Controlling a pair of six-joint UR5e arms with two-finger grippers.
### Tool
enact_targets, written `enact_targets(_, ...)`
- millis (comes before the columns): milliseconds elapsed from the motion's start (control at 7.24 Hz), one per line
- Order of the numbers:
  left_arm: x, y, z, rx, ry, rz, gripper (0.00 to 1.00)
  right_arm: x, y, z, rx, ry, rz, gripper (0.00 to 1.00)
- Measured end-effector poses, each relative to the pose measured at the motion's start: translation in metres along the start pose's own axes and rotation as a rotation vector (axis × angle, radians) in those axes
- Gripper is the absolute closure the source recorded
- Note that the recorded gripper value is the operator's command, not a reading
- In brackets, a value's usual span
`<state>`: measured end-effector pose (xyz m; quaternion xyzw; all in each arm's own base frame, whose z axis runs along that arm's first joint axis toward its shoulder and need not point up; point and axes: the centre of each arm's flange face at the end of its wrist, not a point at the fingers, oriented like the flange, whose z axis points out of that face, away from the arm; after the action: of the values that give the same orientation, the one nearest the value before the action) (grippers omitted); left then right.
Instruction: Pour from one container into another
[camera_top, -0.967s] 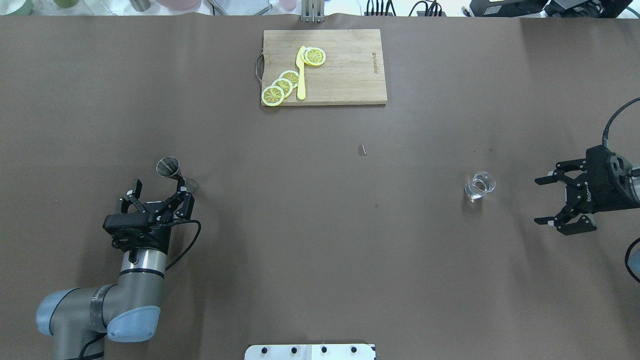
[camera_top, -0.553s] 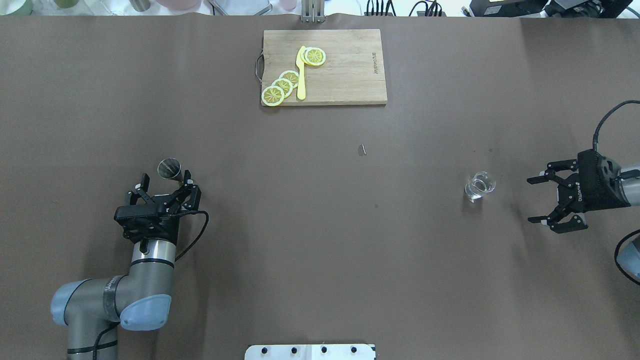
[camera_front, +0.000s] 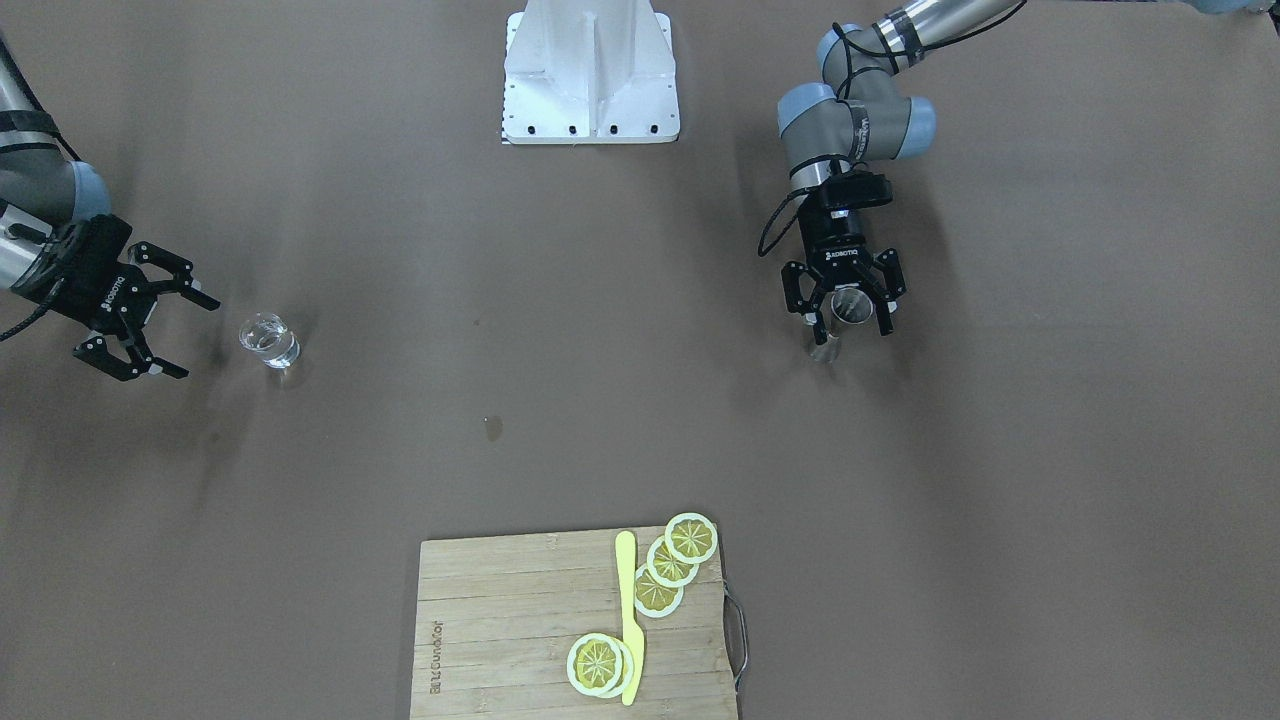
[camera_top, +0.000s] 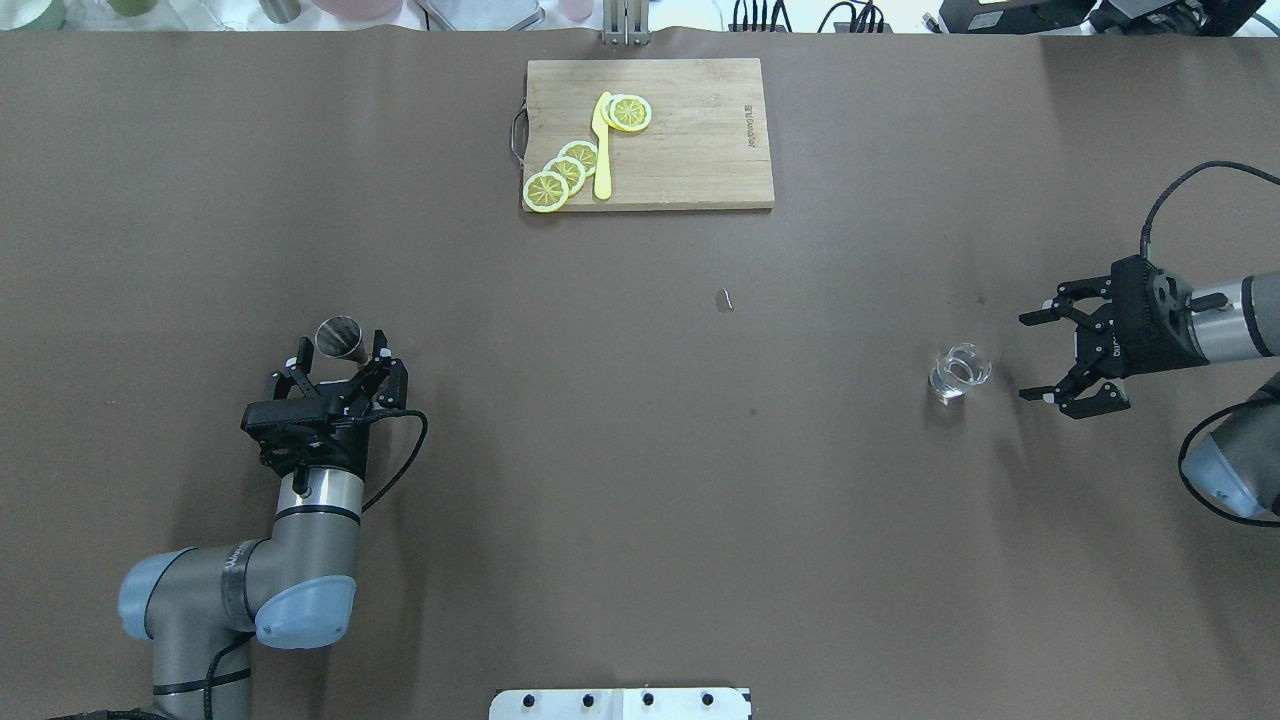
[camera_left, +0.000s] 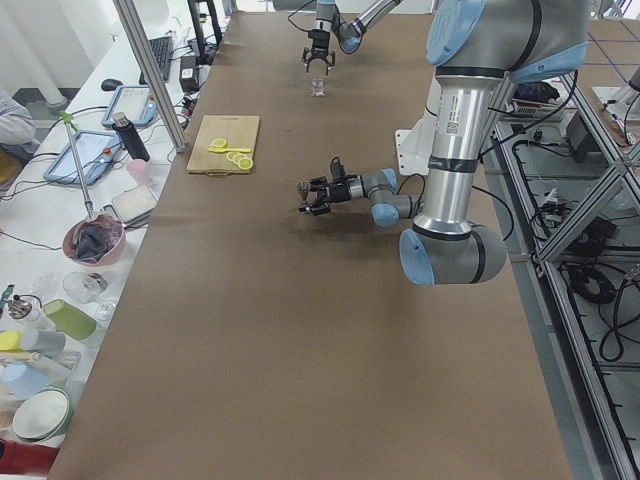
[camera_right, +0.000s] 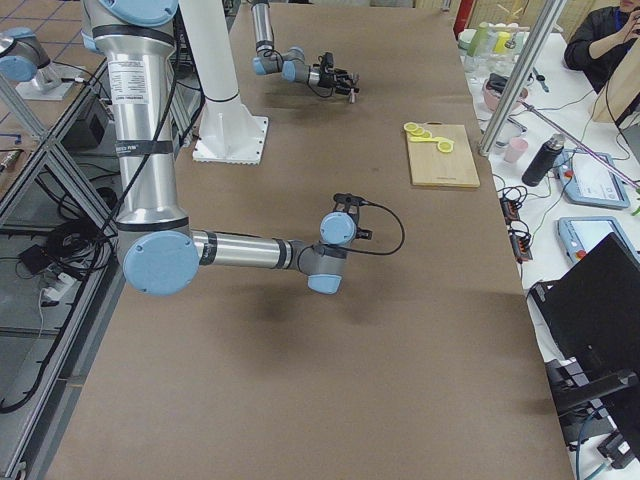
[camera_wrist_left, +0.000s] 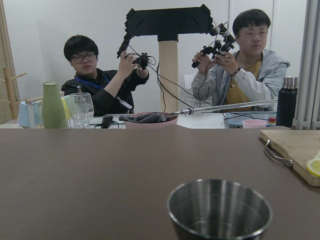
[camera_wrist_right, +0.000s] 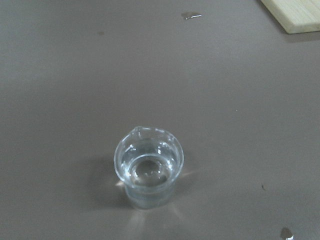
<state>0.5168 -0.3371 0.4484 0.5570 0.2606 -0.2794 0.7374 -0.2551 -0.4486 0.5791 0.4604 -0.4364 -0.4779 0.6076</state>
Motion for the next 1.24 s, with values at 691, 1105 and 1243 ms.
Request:
enact_targets(691,0.008,0.005,0.002,-0.02,0.001,-0.027,1.0,-0.009,-0.019,0.021,0.055,-0.037,-0.062,0.02)
enact_targets(1105,0.011,-0.002,0.005,-0.043,0.001,-0.07,1.0,-0.012,-0.015,0.027,0.057,-0.047,-0.067,0.03)
enact_targets(1243,0.014,-0.014,0.008,-0.057,0.004,-0.068,1.0,-0.01,-0.012,0.031,0.059,-0.046,-0.069,0.03)
